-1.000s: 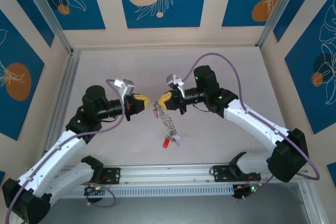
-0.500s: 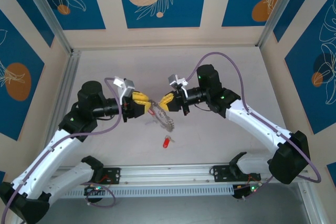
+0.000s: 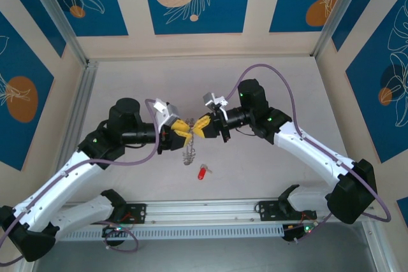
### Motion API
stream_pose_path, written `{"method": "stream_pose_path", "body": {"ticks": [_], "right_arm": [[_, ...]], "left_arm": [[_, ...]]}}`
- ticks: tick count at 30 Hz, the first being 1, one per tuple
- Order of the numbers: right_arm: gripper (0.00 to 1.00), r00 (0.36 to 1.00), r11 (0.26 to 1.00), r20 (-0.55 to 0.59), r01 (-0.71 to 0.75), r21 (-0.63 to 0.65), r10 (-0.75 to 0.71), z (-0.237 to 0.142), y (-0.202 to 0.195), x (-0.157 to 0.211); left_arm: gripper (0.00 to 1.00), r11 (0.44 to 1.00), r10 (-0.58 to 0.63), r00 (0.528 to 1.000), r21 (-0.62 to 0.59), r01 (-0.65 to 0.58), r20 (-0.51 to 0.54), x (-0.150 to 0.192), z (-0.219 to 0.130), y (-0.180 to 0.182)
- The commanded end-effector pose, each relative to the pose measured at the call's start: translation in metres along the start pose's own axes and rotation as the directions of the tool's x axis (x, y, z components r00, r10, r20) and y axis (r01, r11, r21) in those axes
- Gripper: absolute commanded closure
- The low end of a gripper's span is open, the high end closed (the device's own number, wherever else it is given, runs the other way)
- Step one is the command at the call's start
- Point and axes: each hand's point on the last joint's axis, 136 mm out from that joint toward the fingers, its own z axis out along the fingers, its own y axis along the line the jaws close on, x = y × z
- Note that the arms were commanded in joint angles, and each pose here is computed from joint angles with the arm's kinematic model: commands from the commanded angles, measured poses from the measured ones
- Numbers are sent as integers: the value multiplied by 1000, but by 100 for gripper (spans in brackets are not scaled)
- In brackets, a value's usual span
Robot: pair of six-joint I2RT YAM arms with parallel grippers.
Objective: Put the keys on the keyring
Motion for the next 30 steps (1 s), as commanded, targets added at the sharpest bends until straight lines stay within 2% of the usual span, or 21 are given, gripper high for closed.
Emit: {"method": "stream_pose_path", "body": {"ticks": [1, 12, 30], "right_arm": [[100, 998, 996, 22, 67, -56, -66, -4, 22, -16], [100, 997, 995, 9, 80, -58, -80, -1, 24, -16], [100, 995, 994, 6, 101, -46, -101, 1, 27, -22]], "left_arm": [[65, 999, 41, 999, -34, -41, 2, -9, -3, 2], [66, 998, 42, 999, -38, -42, -8, -16, -8, -1], [71, 999, 30, 993, -16, -32, -115, 5, 1, -1]]}}
